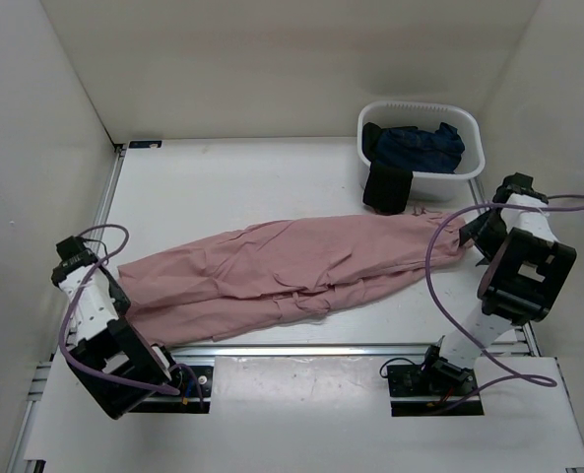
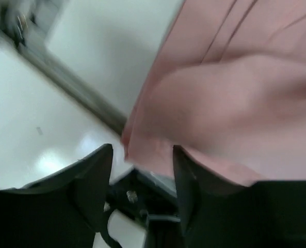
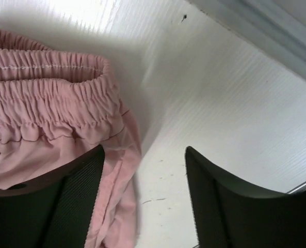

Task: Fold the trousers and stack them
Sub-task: Fold the trousers

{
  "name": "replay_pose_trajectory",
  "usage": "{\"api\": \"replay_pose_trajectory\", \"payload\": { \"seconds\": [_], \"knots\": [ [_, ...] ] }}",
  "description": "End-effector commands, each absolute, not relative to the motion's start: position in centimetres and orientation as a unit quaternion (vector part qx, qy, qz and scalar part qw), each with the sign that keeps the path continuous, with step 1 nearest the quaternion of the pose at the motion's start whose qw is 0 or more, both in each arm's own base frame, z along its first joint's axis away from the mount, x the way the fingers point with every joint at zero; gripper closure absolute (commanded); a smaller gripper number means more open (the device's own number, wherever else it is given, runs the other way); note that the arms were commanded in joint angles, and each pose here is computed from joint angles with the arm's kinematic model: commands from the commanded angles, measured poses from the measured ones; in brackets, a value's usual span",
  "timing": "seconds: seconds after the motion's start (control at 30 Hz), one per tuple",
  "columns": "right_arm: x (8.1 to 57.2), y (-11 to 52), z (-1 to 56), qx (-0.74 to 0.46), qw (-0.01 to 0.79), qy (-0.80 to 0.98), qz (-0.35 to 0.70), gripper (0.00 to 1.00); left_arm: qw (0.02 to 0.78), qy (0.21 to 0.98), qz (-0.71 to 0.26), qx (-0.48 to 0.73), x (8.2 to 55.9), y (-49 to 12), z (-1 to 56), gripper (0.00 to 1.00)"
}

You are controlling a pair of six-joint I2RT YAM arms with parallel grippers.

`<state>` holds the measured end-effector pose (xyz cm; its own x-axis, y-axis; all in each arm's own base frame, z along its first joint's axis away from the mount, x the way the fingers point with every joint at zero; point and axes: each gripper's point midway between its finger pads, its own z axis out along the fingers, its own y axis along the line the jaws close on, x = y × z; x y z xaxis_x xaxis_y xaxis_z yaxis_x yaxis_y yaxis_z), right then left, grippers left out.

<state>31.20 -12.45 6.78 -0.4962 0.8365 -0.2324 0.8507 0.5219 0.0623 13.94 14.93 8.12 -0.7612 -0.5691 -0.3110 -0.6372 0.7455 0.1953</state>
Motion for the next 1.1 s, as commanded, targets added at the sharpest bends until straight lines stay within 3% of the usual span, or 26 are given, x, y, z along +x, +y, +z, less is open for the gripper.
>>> {"api": "replay_pose_trajectory", "payload": {
  "seconds": [0.0, 0.1, 0.33, 0.43, 0.53, 0.67, 0.77, 0.93, 1.03, 1.07],
  "knots": [
    [30.8, -13.0, 6.8, 0.473, 0.123, 0.872, -0.031, 0.29, 0.037, 0.929, 0.168, -0.327, 9.6, 13.7, 7.3, 0.36],
    [31.6, -11.5, 9.3, 0.420, 0.157, 0.893, -0.043, 0.28, 0.000, 0.931, 0.171, -0.323, 7.6, 12.8, 7.5, 0.23],
    [33.1, -4.6, 17.4, 0.232, 0.241, 0.922, -0.193, 0.25, 0.088, 0.928, 0.150, -0.328, 13.6, 15.4, 15.5, 0.22],
    [33.0, 2.4, 19.0, 0.152, 0.289, 0.926, -0.187, 0.30, 0.093, 0.932, 0.127, -0.326, 16.1, 16.2, 16.9, 0.22],
    [33.0, 10.7, 18.6, 0.059, 0.324, 0.939, -0.096, 0.31, 0.056, 0.946, 0.103, -0.301, 16.9, 15.1, 14.8, 0.21],
    [29.7, 23.3, 15.7, -0.179, 0.270, 0.943, 0.080, 0.24, 0.012, 0.952, 0.094, -0.291, 15.1, 13.7, 11.5, 0.17],
    [25.9, 28.3, 14.3, -0.319, 0.243, 0.909, 0.113, 0.19, 0.000, 0.952, 0.095, -0.291, 13.4, 12.8, 9.0, 0.14],
    [21.8, 32.6, 12.1, -0.446, 0.211, 0.861, 0.121, 0.20, -0.021, 0.955, 0.066, -0.289, 12.1, 10.9, 6.5, 0.13],
    [21.0, 34.8, 10.5, -0.476, 0.200, 0.848, 0.119, 0.20, -0.024, 0.956, 0.054, -0.289, 11.8, 10.3, 5.6, 0.18],
    [21.9, 35.0, 9.5, -0.474, 0.200, 0.852, 0.100, 0.20, -0.023, 0.956, 0.054, -0.289, 11.8, 10.3, 5.3, 0.26]
  ]
}}
